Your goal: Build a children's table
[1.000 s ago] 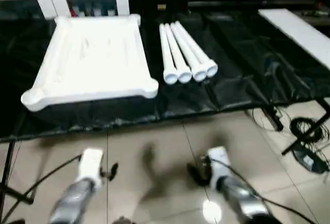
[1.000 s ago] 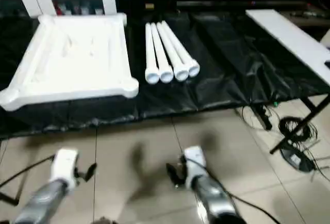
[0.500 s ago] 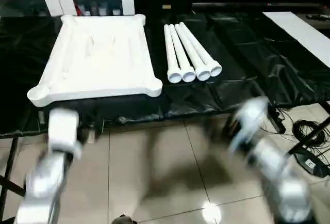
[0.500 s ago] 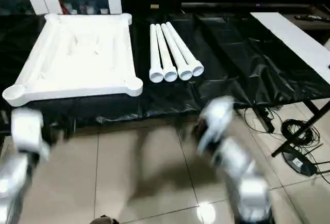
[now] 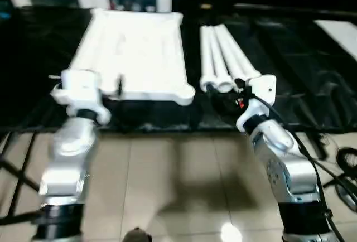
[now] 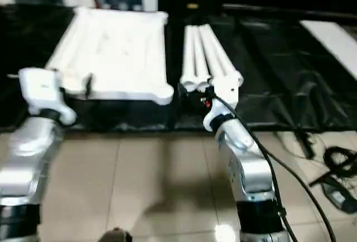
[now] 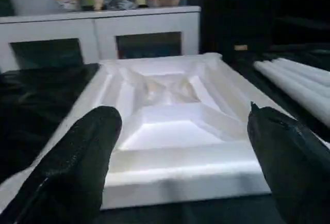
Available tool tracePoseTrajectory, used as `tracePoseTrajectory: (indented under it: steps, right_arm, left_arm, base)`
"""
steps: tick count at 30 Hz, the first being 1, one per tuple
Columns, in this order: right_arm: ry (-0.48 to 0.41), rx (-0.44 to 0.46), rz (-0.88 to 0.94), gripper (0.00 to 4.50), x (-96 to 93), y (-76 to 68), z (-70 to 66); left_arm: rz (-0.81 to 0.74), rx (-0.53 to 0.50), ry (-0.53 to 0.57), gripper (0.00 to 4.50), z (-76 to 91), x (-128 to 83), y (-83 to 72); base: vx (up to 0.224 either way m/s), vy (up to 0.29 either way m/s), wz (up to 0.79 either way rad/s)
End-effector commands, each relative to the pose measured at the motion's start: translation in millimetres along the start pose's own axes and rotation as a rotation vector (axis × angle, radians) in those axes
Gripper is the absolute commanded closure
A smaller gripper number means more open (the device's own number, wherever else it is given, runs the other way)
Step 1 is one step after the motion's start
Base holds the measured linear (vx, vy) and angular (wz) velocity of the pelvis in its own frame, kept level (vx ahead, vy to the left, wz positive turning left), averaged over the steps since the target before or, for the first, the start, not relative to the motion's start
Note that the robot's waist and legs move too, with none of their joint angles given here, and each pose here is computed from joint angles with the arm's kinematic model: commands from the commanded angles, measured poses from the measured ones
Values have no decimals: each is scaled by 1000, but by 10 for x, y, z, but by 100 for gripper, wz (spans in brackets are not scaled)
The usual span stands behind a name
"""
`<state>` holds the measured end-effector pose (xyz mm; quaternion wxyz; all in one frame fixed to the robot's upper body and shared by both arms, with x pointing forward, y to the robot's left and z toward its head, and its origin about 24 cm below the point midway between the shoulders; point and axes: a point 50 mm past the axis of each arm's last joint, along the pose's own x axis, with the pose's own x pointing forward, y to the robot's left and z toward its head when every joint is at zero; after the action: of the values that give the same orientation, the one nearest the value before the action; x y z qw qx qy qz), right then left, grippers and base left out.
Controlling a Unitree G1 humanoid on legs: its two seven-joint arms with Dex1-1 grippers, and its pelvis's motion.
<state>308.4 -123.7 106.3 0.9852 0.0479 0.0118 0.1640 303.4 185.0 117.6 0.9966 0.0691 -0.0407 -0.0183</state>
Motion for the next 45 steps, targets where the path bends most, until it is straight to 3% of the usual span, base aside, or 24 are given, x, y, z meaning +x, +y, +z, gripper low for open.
tracePoseTrajectory:
  steps: [1,3,5,9,11,17,21,45]
  right_arm:
    - [3,4,-29,0,24,-46,42]
    - [3,-38,-69,0,28,-76,33]
    - [9,-6,-53,0,26,-52,13]
    - [54,-45,-52,0,5,-12,-85]
    - [57,-102,-47,0,8,26,-101]
    - [59,-108,18,0,105,165,-129]
    - [32,-37,73,0,114,221,-56]
    - [18,-56,-6,0,136,113,-40]
  left_arm:
    - [-7,7,9,8,3,55,-44]
    - [-10,4,18,8,-23,91,-82]
    - [-21,-5,21,8,-24,106,-104]
    - [-16,1,30,8,-27,88,-83]
    - [-8,-14,25,8,-13,73,-62]
    - [26,-35,32,8,-75,47,-9]
    - [22,-24,35,8,-61,66,-43]
    - [-33,-3,22,8,-13,153,-71]
  base:
    - [-73,-25,-4]
    - [-77,-14,-1]
    - [-73,1,-3]
    - [-26,8,-6]
    - [0,0,0]
    - [96,29,40]
    - [191,-67,29]
    - [140,-25,0]
